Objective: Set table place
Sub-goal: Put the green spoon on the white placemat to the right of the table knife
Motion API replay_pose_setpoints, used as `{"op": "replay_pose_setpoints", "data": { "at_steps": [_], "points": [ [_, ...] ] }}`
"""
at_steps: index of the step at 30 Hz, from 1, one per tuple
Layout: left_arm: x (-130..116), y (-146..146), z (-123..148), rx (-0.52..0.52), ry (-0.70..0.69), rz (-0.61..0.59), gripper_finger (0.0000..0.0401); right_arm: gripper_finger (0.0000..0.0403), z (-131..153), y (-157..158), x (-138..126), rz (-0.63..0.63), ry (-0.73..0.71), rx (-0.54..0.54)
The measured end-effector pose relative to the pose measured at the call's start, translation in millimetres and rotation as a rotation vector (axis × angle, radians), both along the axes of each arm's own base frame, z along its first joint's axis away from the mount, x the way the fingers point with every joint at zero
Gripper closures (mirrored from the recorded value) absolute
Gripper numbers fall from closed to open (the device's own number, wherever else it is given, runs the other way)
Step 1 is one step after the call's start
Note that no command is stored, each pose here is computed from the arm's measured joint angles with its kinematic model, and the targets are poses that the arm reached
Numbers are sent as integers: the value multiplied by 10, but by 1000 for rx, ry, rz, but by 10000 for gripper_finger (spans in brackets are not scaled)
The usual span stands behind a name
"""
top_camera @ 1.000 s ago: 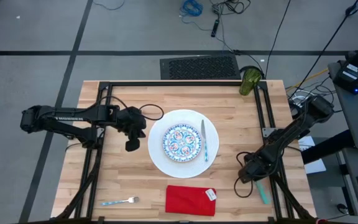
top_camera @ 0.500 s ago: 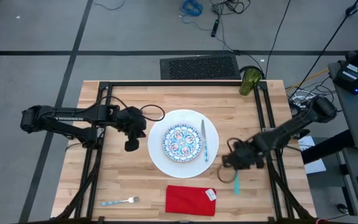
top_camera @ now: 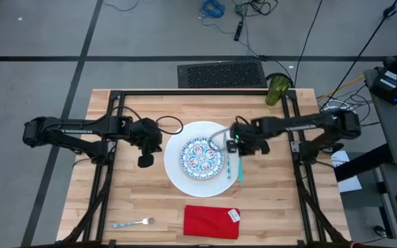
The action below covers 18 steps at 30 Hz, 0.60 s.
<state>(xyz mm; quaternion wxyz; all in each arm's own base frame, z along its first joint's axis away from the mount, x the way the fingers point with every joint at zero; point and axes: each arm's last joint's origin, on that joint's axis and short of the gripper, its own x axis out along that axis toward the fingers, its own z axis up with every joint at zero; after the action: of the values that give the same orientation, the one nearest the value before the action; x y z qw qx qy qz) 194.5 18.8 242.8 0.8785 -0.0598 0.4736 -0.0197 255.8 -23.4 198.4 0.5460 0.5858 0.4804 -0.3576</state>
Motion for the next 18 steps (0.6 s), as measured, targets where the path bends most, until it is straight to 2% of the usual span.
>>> {"op": "replay_pose_setpoints", "data": {
  "at_steps": [4, 9, 18],
  "points": [
    [-1, -1, -1, 0, 1, 0, 401, 399, -75, -307, 116, 59, -2, -11],
    [-1, 0, -1, -4, 2, 6, 401, 398, -249, -573, 165, 62, 2, 17],
    [-2, 2, -2, 3, 4, 10, 401, 394, -400, -552, 233, 117, 0, 104]
  ]
}}
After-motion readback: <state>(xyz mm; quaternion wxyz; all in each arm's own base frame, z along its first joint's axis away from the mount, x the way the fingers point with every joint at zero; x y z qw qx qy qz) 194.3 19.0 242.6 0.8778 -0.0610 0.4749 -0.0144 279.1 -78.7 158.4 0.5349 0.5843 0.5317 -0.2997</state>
